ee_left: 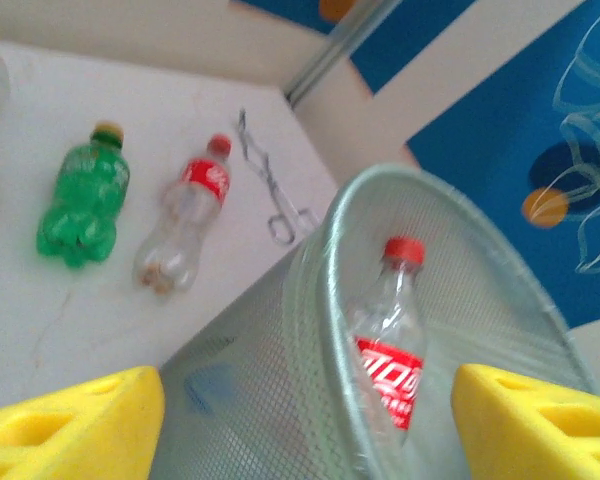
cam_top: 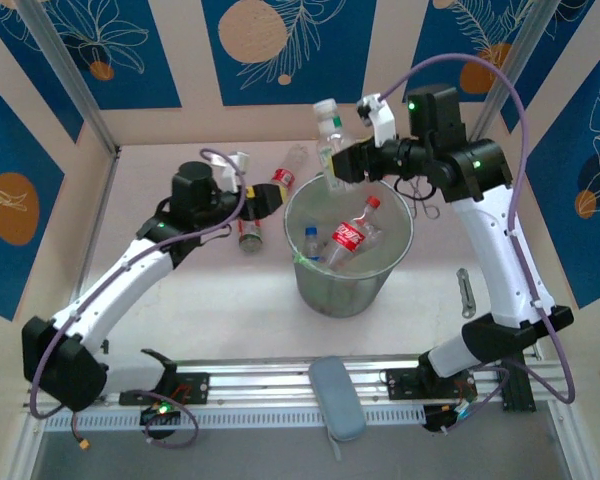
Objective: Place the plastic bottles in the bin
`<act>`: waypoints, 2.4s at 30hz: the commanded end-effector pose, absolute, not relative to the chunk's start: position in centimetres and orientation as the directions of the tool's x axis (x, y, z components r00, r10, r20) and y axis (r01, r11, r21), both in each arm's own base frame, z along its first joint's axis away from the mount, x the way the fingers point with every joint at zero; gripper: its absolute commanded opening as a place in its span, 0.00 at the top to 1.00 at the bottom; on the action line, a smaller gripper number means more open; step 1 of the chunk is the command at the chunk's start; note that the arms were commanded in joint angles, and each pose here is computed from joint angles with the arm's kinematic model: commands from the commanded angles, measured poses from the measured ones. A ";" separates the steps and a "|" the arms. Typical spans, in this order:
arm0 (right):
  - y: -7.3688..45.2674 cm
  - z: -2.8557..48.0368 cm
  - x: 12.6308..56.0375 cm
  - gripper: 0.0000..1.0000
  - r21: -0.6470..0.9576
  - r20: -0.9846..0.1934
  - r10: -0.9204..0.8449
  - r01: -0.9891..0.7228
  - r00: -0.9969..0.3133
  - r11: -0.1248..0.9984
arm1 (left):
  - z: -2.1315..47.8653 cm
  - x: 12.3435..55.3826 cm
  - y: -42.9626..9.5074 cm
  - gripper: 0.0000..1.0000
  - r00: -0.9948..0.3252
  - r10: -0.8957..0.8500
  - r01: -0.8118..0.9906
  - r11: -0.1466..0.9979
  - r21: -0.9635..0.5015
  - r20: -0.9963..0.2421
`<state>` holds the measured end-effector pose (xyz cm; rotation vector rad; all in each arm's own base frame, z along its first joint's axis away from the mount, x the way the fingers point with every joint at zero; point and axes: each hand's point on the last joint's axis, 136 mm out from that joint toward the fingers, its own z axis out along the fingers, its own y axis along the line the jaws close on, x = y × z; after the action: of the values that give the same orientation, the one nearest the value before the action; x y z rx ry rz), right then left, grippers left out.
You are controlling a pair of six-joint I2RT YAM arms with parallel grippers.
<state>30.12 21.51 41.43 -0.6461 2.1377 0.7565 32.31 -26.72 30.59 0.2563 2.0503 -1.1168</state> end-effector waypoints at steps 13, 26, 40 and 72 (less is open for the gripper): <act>21.5 27.8 24.5 0.48 0.463 -0.470 -0.272 -0.497 -0.840 0.734 | 27.8 32.4 -30.1 0.42 -0.711 -0.063 0.504 0.649 -0.570 -0.701; 22.7 23.8 24.7 0.25 0.505 -0.393 -0.284 -0.463 -0.875 0.729 | 27.6 32.7 -29.9 0.46 -0.709 -0.092 0.482 0.660 -0.576 -0.699; 21.8 26.6 25.2 0.14 0.444 -0.468 -0.288 -0.505 -0.835 0.741 | 28.2 33.1 -30.0 0.43 -0.700 -0.091 0.488 0.663 -0.568 -0.708; 16.7 38.7 27.6 0.01 0.278 -0.800 -0.089 -0.499 -0.593 0.821 | 13.7 42.9 -14.5 0.00 -0.796 -0.187 -0.039 0.965 -0.260 -0.576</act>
<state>27.62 17.16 38.96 -0.4419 2.1316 0.6301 43.28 -14.74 15.64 -0.1644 2.4290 -0.3876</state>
